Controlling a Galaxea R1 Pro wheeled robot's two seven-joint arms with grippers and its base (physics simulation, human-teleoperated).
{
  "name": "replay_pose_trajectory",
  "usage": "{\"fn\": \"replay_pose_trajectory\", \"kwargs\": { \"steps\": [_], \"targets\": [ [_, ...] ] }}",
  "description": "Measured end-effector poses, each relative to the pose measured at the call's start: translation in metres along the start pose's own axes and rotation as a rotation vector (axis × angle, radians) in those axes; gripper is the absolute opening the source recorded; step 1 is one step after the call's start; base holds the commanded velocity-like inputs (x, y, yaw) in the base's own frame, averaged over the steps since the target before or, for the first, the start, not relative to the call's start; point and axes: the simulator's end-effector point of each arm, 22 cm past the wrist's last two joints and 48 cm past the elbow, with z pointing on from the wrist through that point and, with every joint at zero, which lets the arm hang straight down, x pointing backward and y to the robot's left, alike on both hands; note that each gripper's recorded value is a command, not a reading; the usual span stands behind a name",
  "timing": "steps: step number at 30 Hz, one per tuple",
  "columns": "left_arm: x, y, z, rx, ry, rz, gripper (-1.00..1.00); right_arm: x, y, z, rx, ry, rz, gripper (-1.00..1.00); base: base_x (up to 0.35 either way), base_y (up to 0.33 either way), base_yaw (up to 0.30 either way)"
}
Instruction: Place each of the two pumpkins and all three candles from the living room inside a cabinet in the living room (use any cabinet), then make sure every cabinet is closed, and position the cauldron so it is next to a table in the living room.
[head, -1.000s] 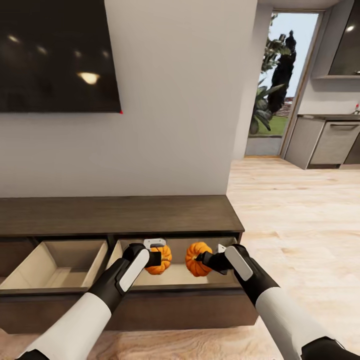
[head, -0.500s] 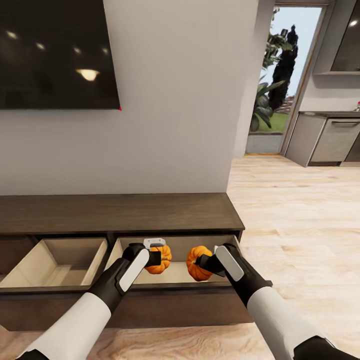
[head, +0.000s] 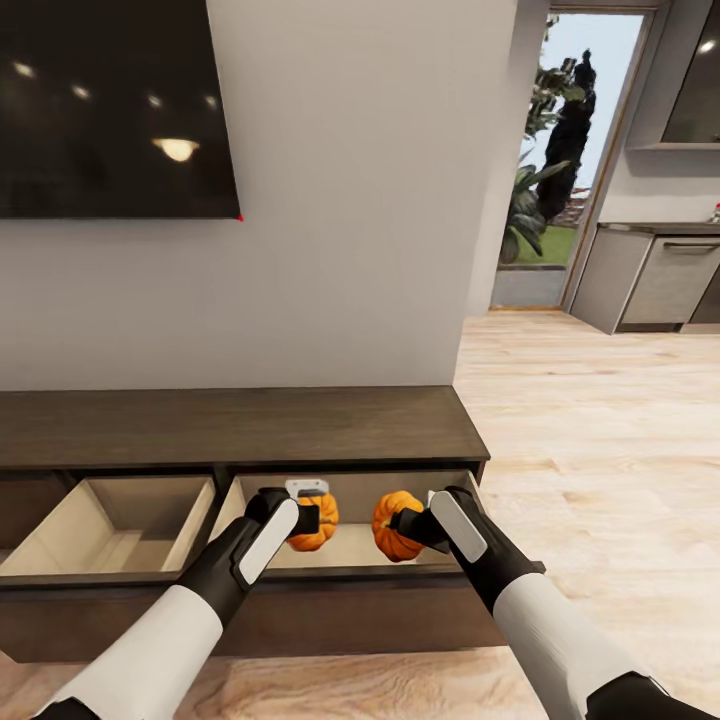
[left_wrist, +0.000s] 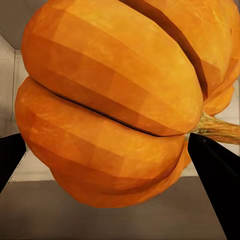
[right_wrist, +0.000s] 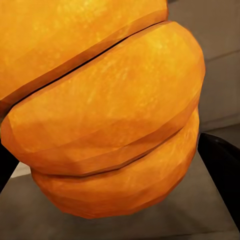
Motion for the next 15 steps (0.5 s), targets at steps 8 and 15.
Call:
{"fn": "replay_pose_trajectory", "kwargs": {
  "steps": [8, 15],
  "targets": [
    [0.012, 0.006, 0.005, -0.065, 0.035, -0.002, -1.00, -0.001, 0.001, 0.000, -0.002, -0.002, 0.000, -1.00, 0.001, 0.000, 0.000],
    [0.014, 0.014, 0.011, -0.104, 0.055, -0.005, -1.00, -0.004, 0.004, -0.003, -0.009, -0.011, -0.003, -1.00, 0.000, 0.000, 0.000]
  ]
}}
